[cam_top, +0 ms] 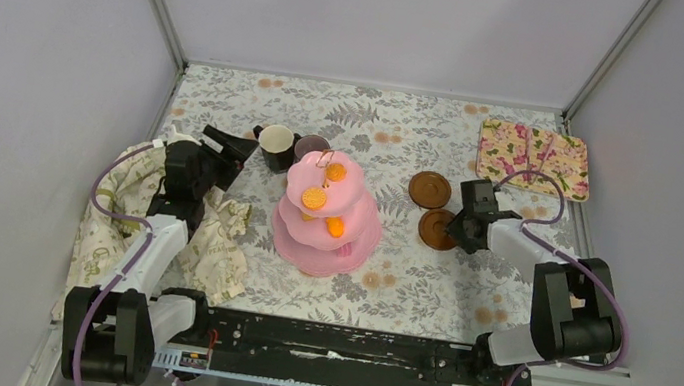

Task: Serve the afternoon tea
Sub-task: Move the coaster to the center of the board, then pick up the cup at the center of the board.

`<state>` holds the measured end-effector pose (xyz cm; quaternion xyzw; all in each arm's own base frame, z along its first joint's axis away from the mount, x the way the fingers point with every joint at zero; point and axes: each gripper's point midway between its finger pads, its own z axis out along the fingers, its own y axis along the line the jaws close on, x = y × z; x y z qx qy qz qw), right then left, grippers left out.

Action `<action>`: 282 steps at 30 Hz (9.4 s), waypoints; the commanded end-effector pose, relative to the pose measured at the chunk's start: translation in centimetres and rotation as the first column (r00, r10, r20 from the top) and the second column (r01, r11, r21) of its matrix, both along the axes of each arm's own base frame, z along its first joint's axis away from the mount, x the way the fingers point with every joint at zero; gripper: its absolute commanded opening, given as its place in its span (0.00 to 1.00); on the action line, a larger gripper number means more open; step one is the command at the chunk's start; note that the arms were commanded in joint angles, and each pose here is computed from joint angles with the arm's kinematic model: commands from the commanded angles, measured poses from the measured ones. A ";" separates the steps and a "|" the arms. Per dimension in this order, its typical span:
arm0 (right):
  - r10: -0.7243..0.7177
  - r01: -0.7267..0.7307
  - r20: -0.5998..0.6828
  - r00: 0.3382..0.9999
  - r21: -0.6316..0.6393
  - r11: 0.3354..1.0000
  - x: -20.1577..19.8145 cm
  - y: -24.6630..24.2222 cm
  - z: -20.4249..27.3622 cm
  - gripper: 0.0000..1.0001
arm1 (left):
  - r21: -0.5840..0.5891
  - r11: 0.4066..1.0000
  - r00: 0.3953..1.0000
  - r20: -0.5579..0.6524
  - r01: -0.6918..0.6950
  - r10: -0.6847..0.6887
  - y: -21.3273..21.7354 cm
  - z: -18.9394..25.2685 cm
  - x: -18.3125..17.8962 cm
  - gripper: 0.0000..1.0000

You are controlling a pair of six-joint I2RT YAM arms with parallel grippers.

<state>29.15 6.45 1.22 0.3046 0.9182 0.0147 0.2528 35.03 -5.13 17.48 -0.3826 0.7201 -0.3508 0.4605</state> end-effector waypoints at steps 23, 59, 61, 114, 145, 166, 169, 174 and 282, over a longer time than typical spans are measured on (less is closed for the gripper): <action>-0.279 0.277 -0.016 0.960 -0.080 0.958 4.4 -8.5 1.8 0.32 | -0.048 0.999 0.997 0.077 0.023 -0.019 -0.1 1.8 0.3 0.85; -0.099 0.084 -0.060 0.993 -0.222 0.972 11.7 -5.9 1.2 0.33 | -0.042 0.999 0.998 0.060 0.004 -0.002 0.4 1.2 0.7 0.85; -0.089 0.074 -0.061 0.994 -0.215 0.974 11.7 -5.2 1.1 0.33 | -0.042 0.999 0.998 0.059 0.003 -0.001 0.4 1.2 0.7 0.85; -0.087 0.087 0.008 0.996 -0.062 0.994 7.5 -5.2 2.9 0.73 | 0.091 0.996 0.997 -0.078 0.013 -0.006 -0.2 0.6 3.9 0.79; 0.014 -0.023 0.256 0.966 0.033 0.999 8.0 -1.6 11.5 0.73 | 0.246 0.961 0.920 -0.391 0.130 -0.024 -1.5 -6.2 7.6 0.61; 0.043 -0.059 0.273 0.961 0.051 0.997 8.5 -0.6 12.0 0.73 | 0.262 0.945 0.888 -0.455 0.197 -0.059 -1.8 -8.5 8.2 0.12; 0.047 -0.063 0.275 0.960 0.049 0.997 8.5 -0.5 12.1 0.74 | 0.270 0.943 0.887 -0.460 0.197 -0.053 -1.6 -8.7 8.1 0.04; 0.048 -0.062 0.274 0.960 0.046 0.997 8.5 -0.5 12.1 0.74 | 0.281 0.940 0.887 -0.459 0.193 -0.045 -1.3 -8.6 8.0 0.00; 0.183 -0.244 0.564 0.805 0.033 0.969 -2.1 0.0 27.9 0.69 | 0.912 0.283 0.670 0.013 0.296 -0.742 -41.6 17.1 1.8 0.00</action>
